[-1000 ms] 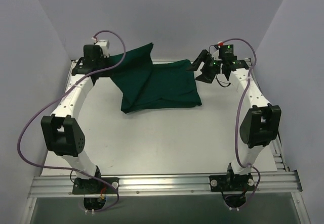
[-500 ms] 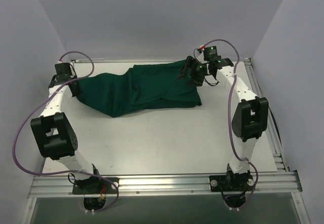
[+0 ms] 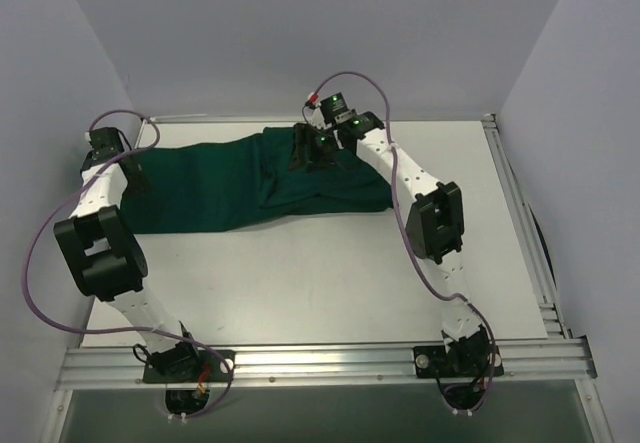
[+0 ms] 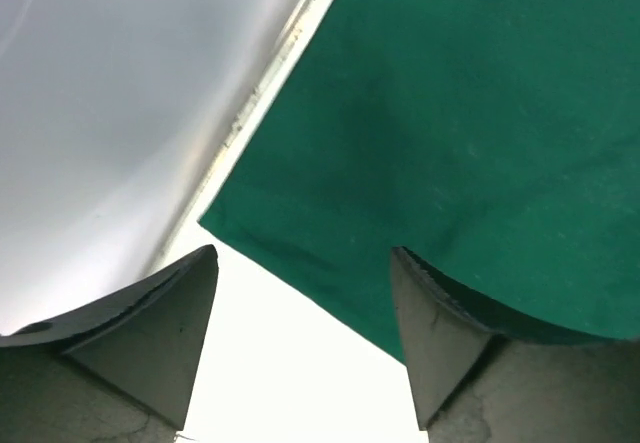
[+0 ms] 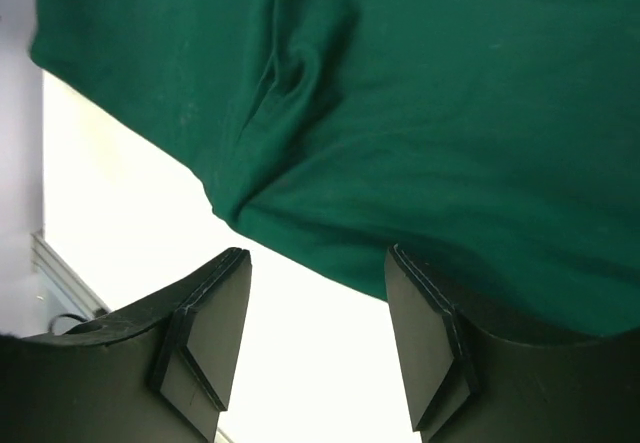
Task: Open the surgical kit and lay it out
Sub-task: Open the surgical kit at the center of the board.
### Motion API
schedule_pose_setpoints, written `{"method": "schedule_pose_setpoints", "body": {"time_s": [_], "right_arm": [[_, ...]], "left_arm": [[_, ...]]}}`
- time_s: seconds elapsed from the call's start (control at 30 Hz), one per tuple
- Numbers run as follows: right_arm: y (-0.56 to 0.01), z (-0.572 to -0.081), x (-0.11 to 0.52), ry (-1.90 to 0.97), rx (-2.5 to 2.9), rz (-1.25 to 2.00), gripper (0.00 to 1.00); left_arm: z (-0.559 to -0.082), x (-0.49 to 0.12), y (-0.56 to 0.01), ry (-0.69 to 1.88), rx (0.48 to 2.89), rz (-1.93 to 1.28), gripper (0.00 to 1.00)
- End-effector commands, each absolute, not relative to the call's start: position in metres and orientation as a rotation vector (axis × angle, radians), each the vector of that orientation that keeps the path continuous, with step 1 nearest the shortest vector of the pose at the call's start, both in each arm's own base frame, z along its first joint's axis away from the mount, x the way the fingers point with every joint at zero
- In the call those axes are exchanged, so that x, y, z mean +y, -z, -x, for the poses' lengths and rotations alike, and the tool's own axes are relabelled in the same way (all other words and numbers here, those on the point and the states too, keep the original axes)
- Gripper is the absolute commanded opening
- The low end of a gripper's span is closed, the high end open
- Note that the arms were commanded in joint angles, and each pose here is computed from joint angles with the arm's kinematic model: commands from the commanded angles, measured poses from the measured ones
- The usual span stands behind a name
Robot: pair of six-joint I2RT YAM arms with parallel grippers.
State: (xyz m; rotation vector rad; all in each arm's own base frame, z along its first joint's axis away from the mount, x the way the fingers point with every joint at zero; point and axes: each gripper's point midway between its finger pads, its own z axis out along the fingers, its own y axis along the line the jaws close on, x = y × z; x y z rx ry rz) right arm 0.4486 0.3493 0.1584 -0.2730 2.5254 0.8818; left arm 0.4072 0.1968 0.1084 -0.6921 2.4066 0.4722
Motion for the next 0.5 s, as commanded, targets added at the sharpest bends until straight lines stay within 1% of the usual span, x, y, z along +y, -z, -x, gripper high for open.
{"method": "schedule_pose_setpoints", "body": {"time_s": [0.0, 0.17, 0.23, 0.43, 0.47], "right_arm": [[-0.158, -0.444, 0.36, -0.804, 2.504, 0.398, 0.57], [-0.157, -0.424, 0.385, -0.734, 2.454, 0.556, 0.63], [-0.152, -0.416, 0.396, -0.732, 2.449, 0.611, 0.64], [-0.138, -0.401, 0.42, -0.703, 2.442, 0.7, 0.64], [-0.143, -0.398, 0.428, -0.715, 2.424, 0.716, 0.65]], "left_arm": [[-0.423, 0.184, -0.14, -0.396, 2.344, 0.739, 0.8], [-0.417, 0.156, -0.165, -0.283, 2.316, 0.739, 0.81], [-0.419, 0.137, -0.175, -0.201, 2.303, 0.731, 0.81], [-0.414, 0.093, -0.194, -0.069, 2.288, 0.685, 0.81], [-0.411, 0.087, -0.191, -0.056, 2.296, 0.684, 0.81]]}}
